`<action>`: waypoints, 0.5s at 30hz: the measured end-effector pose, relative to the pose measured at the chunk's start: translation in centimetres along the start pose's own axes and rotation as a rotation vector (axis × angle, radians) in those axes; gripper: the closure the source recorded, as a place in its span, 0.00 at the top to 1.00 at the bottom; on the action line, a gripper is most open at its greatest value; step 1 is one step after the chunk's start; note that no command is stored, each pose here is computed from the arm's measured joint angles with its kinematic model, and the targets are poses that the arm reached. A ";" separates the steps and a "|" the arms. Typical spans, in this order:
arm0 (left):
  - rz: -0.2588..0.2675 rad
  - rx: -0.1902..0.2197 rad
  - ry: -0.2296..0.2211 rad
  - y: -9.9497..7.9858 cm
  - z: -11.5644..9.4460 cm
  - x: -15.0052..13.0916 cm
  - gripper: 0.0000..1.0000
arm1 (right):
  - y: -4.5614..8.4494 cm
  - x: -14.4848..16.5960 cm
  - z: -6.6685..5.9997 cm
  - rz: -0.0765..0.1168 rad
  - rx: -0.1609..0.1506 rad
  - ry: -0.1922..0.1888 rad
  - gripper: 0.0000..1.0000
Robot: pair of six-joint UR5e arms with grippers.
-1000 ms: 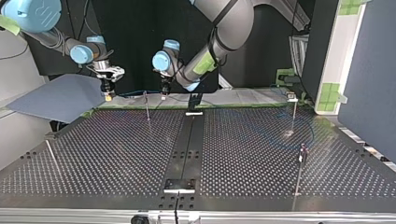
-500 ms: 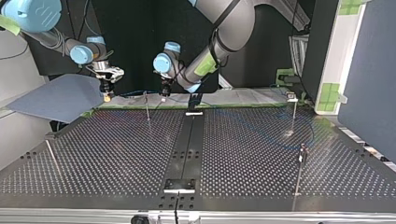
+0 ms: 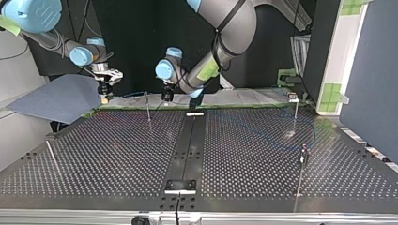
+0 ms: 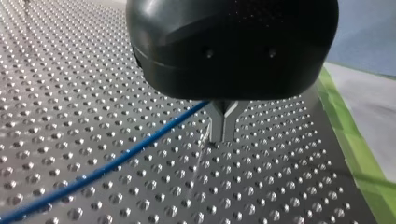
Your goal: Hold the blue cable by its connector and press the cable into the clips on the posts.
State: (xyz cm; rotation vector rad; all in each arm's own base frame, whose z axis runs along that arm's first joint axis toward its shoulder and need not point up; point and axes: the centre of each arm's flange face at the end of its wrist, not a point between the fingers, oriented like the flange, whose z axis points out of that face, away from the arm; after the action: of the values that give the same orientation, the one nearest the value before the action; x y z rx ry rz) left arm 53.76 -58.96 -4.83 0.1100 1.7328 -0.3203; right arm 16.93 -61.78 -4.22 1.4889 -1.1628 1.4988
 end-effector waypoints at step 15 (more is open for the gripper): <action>-0.006 0.008 -0.022 1.6 2.4 -1.9 0.00 | 0.2 1.3 1.7 0.016 -0.009 0.043 0.00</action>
State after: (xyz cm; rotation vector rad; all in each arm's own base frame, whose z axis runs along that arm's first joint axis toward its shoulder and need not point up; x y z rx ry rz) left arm 56.77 -57.90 -3.56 0.1065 1.7103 -0.3323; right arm 17.23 -63.61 -3.10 1.4373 -1.1572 1.5275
